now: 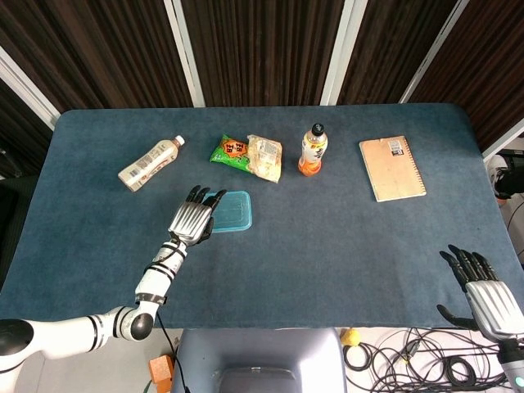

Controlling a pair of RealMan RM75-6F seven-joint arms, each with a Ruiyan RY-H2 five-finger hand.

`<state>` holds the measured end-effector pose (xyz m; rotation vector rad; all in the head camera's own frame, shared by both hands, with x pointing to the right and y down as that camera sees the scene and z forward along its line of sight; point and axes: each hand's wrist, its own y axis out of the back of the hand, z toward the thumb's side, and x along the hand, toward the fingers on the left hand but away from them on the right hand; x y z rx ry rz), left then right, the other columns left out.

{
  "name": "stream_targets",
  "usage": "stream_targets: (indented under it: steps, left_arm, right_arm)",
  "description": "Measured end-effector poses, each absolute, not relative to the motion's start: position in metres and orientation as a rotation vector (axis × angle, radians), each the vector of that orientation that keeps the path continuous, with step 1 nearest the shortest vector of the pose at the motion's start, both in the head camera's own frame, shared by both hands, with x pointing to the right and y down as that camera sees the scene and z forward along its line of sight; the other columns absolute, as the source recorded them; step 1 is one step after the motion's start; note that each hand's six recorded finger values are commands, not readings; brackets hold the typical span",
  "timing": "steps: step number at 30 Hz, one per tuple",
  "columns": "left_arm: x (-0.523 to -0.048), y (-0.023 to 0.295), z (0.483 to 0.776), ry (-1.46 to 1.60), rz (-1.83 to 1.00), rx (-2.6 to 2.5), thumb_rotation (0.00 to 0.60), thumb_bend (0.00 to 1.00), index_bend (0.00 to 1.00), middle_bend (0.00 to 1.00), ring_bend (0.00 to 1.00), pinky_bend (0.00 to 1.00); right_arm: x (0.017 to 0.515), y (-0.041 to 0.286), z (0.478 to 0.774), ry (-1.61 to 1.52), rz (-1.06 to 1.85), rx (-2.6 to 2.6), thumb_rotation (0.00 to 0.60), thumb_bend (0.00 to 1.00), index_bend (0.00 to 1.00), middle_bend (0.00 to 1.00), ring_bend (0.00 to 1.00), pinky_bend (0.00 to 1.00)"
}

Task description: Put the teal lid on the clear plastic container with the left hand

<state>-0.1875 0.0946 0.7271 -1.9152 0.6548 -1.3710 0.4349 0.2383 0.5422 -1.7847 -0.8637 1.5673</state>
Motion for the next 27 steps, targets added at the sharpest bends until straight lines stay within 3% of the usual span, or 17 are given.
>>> stream_targets:
  steps: [21, 27]
  left_arm:
    - [-0.186, 0.1, 0.745, 0.608, -1.41, -1.9, 0.6, 0.75, 0.0, 0.21, 0.03, 0.0]
    - [-0.185, 0.103, 0.748, 0.583, -1.416, -1.899, 0.6, 0.76, 0.0, 0.25, 0.07, 0.0]
  right_arm:
    - [0.438, 0.238, 0.542, -0.868, 1.579, -1.781, 0.6, 0.18, 0.0, 0.0, 0.0, 0.02]
    - [0.438, 0.237, 0.543, -0.867, 1.581, -1.781, 0.6, 0.18, 0.0, 0.0, 0.0, 0.02]
